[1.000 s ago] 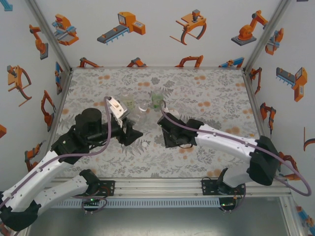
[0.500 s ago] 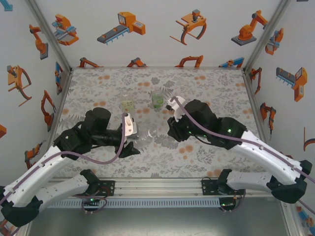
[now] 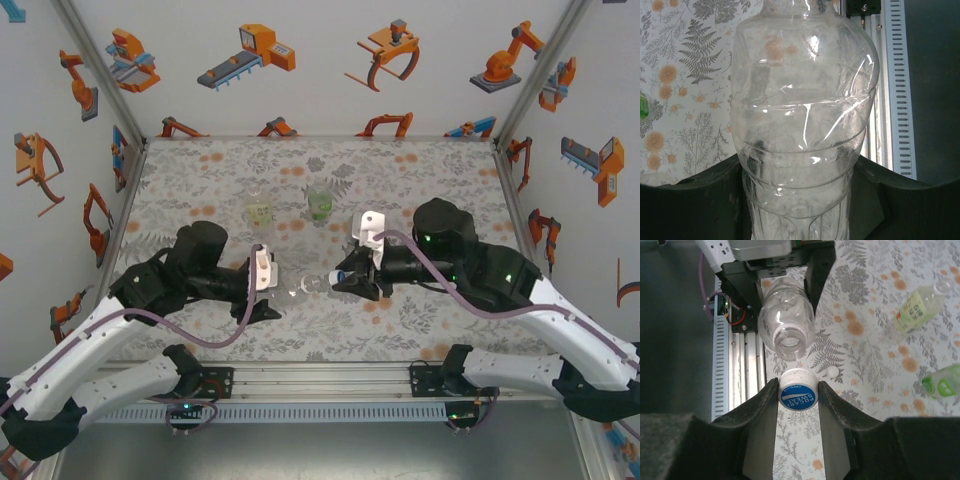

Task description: Screw on the bottle caps

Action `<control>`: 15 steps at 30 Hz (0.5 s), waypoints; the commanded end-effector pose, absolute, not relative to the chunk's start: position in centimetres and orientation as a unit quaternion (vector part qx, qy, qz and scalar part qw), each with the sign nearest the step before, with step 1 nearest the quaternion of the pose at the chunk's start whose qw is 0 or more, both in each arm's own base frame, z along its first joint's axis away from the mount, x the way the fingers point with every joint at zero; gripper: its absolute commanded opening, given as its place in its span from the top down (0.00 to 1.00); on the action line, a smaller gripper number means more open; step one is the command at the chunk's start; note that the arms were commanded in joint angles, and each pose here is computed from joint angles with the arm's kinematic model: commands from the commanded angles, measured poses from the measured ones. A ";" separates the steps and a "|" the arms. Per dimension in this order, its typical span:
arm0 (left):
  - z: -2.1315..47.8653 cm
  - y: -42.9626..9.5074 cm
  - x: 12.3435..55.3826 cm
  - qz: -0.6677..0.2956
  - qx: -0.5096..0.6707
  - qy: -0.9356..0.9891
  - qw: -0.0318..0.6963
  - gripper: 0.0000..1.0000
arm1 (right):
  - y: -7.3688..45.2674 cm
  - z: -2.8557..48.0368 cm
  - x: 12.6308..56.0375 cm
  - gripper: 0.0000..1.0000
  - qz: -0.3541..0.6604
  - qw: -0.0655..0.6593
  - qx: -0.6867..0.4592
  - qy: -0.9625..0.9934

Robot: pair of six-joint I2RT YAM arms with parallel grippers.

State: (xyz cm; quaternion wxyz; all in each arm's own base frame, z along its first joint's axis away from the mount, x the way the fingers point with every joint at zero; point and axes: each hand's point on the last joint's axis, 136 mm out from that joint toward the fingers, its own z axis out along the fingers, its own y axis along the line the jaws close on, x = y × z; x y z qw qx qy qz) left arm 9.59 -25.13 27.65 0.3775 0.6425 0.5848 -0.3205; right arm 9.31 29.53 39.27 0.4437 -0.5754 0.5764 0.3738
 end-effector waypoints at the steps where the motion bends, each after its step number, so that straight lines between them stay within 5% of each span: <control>1: 28.0 -25.2 9.2 -0.323 0.654 0.570 0.379 1.00 | 30.5 40.4 8.3 0.93 0.381 0.464 -0.610 0.517; 15: 28.2 -25.5 9.0 -0.331 0.655 0.563 0.380 1.00 | 32.3 39.3 8.1 0.94 0.388 0.454 -0.624 0.504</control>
